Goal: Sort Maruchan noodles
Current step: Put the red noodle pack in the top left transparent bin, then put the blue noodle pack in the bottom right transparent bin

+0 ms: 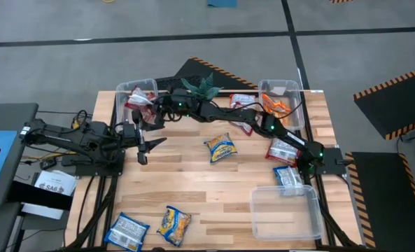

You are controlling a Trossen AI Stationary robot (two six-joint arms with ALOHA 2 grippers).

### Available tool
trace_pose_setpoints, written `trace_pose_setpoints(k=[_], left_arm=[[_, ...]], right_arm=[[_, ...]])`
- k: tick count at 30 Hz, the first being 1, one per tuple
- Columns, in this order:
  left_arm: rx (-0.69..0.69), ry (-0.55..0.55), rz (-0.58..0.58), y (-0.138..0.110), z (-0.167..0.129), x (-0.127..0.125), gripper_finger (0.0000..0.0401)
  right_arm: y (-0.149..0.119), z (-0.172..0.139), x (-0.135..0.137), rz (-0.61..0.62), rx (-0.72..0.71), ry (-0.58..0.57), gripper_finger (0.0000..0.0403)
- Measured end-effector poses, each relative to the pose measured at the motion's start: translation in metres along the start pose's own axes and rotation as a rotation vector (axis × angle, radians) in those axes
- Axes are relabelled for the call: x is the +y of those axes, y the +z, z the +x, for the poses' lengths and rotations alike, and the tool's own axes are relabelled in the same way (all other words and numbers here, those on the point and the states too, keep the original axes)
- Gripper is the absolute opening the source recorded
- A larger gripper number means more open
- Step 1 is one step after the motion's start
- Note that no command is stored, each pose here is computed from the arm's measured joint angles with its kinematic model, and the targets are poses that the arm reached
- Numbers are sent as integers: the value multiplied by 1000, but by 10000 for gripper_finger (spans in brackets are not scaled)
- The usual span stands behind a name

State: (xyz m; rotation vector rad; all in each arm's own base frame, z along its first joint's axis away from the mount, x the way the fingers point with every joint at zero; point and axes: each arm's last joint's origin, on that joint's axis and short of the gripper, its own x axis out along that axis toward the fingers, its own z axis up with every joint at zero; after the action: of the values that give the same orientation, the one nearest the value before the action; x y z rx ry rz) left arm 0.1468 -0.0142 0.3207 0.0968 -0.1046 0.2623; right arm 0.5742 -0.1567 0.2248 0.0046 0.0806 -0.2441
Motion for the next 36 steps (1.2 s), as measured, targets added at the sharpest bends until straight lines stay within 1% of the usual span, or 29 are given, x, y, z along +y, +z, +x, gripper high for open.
trace_pose_setpoints(k=[3, 7, 8, 10, 12, 16, 18, 21, 22, 25, 26, 28, 30, 33, 36], left_arm=[[2, 4, 1, -1, 1, -1, 187], [7, 20, 3, -1, 2, 0, 187], [9, 22, 4, -1, 2, -1, 187], [16, 21, 7, -2, 2, -1, 187], [14, 22, 6, -2, 2, -1, 187], [19, 21, 9, -2, 2, -1, 187], [20, 21, 8, -2, 2, -1, 187], [24, 20, 6, -3, 2, -1, 187], [27, 20, 4, -3, 2, -1, 187], [32, 19, 1, -4, 2, -1, 187], [32, 19, 0, -4, 2, -1, 187], [32, 19, 1, -4, 2, -1, 187], [33, 19, -3, -4, 2, -1, 187], [42, 17, 0, -5, 2, -1, 187], [42, 17, 0, -5, 2, -1, 187]], right_arm=[[-2, 0, 1, 0, 14, 3, 128], [4, 0, 4, -12, 8, 8, 194], [5, -1, 4, -30, 13, 9, 209], [8, -5, 3, -72, 72, 10, 236], [18, -10, 3, -132, 102, 13, 253], [52, -33, -2, -221, 219, 24, 263], [65, -50, -2, -253, 324, 42, 264], [73, -71, -3, -277, 491, 71, 264], [75, -82, -3, -272, 575, 84, 264], [83, -108, 2, -261, 712, 112, 264], [83, -117, 6, -250, 773, 123, 264], [78, -127, 16, -238, 824, 141, 265], [67, -141, 29, -241, 897, 167, 265], [52, -163, 45, -257, 917, 159, 265], [32, -190, 54, -265, 918, 125, 265]])
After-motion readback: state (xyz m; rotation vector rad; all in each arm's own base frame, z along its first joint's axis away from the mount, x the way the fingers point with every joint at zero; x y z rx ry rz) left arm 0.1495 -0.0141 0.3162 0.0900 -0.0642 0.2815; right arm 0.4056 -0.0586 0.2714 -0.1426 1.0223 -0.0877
